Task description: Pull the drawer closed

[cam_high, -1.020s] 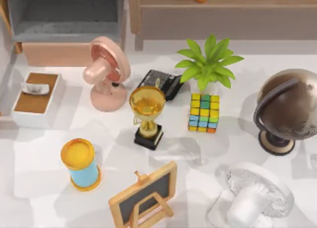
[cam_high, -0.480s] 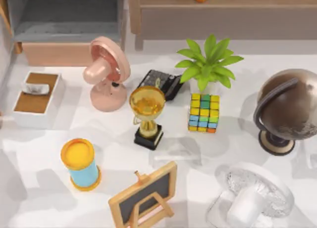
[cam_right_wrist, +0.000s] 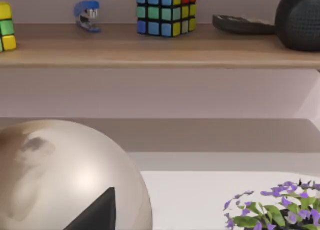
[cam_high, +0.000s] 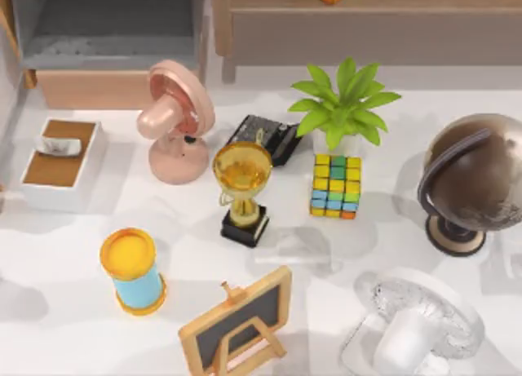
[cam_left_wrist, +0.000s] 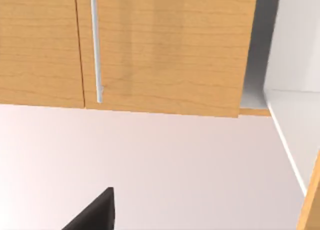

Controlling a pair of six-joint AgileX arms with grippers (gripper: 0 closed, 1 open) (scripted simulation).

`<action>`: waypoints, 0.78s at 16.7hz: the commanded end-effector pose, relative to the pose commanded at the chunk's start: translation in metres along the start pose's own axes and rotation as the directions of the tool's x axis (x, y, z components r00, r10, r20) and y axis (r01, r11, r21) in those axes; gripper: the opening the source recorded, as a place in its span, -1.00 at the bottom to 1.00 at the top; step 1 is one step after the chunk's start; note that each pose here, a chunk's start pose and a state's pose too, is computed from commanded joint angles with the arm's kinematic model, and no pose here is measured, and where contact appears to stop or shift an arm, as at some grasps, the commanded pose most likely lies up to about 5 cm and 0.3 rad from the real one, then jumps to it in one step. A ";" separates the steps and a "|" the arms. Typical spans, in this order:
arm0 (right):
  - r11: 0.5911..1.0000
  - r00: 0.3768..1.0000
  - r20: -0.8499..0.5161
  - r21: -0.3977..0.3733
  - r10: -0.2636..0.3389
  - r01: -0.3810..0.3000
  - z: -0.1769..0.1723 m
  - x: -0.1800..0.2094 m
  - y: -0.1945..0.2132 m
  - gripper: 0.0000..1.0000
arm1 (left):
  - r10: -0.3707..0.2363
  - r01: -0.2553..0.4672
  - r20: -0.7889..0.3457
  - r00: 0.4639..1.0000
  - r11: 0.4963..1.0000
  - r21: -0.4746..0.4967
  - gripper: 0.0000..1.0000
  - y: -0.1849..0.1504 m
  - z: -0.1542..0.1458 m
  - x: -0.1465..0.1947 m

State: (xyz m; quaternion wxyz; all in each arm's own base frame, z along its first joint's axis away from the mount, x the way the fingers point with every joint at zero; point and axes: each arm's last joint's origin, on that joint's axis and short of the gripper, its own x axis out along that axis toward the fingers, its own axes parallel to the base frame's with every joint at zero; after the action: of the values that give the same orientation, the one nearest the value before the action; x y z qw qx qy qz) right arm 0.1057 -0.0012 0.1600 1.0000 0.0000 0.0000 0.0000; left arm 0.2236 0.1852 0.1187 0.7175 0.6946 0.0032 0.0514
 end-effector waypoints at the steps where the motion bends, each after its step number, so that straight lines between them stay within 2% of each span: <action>1: 1.000 1.000 0.000 0.000 0.000 0.000 0.000 0.000 0.000 1.00 | -0.025 0.025 0.028 0.999 1.000 0.007 1.00 -0.008 0.003 0.001; 4: 1.000 1.000 0.000 0.000 0.000 0.000 0.000 0.000 0.000 1.00 | -0.068 0.066 0.088 0.994 0.997 0.027 1.00 -0.023 0.010 0.003; 13: 1.000 1.000 0.000 0.000 0.000 0.000 0.000 0.000 0.000 1.00 | -0.070 0.067 0.096 0.993 0.997 0.035 1.00 -0.025 0.011 0.013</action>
State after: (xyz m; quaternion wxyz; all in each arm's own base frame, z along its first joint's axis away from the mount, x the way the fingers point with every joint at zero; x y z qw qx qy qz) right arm 0.1057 -0.0012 0.1600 1.0000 0.0000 0.0000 0.0000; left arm 0.2386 0.1749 0.0953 0.7070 0.7071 -0.0071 -0.0071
